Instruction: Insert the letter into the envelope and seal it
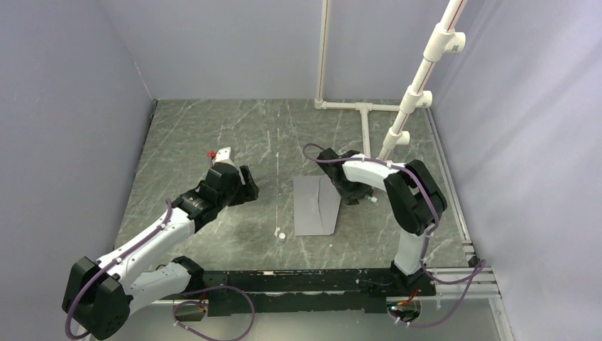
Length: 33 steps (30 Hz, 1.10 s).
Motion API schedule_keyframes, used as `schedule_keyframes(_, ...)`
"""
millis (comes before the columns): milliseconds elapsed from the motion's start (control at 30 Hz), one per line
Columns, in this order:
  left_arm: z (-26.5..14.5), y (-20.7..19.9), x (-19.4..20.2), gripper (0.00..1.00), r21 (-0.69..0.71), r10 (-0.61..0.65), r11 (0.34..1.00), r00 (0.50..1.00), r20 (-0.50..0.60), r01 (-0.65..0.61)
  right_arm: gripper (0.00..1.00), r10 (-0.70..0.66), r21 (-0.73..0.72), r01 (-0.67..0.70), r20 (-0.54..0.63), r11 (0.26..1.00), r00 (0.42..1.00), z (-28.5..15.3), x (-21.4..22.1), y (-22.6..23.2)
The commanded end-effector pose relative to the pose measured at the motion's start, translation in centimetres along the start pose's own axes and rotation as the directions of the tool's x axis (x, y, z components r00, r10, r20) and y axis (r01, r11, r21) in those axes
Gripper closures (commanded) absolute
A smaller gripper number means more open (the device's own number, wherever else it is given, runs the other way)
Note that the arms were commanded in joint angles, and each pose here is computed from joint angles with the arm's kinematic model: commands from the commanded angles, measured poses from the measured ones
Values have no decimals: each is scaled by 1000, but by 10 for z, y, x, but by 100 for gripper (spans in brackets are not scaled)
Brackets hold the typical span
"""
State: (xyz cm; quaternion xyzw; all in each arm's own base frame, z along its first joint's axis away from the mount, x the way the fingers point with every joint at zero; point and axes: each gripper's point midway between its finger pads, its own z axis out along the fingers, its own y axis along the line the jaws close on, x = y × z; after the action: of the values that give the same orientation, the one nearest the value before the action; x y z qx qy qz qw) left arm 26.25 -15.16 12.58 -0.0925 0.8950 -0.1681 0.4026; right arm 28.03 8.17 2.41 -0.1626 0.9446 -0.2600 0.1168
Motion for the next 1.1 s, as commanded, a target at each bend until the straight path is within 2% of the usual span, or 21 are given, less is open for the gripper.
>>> schedule_keyframes(0, 0, -21, -12, 26, 78, 0, 997, 1000, 10, 0, 49, 125, -100, -114, 116, 988, 985, -27, -27, -3)
schedule_keyframes(67, 2, -33, -7, 31, 135, 5, 991, 1000, -23, -2, 54, 199, -162, -173, 157, 972, 967, -43, -32, -6)
schedule_keyframes(167, 7, -55, 1, 44, 239, 14, 971, 997, -76, 5, 62, 278, -264, -224, 188, 938, 942, -57, -31, -2)
schedule_keyframes(267, 18, -80, 15, 57, 349, 16, 936, 988, -156, 41, 68, 343, -318, -275, 185, 908, 921, -55, -22, 4)
schedule_keyframes(400, 35, -115, 27, 72, 469, 30, 878, 969, -245, 91, 82, 423, -342, -351, 162, 871, 891, -48, -9, 9)
schedule_keyframes(500, 49, -135, 38, 79, 508, 60, 854, 951, -305, 109, 90, 493, -415, -396, 159, 820, 855, -47, -7, 19)
schedule_keyframes(600, 66, -146, 53, 82, 502, 77, 857, 933, -351, 118, 94, 552, -511, -415, 147, 753, 821, -49, -9, 35)
schedule_keyframes(767, 92, -151, 81, 85, 455, 56, 876, 903, -426, 161, 94, 624, -650, -408, 133, 641, 770, -55, -20, 54)
schedule_keyframes(867, 104, -145, 102, 89, 395, 26, 900, 884, -466, 182, 94, 631, -715, -371, 126, 593, 766, -61, -25, 65)
schedule_keyframes(1067, 115, -117, 131, 94, 215, -4, 968, 864, -503, 130, 93, 627, -807, -270, 154, 526, 764, -76, -33, 78)
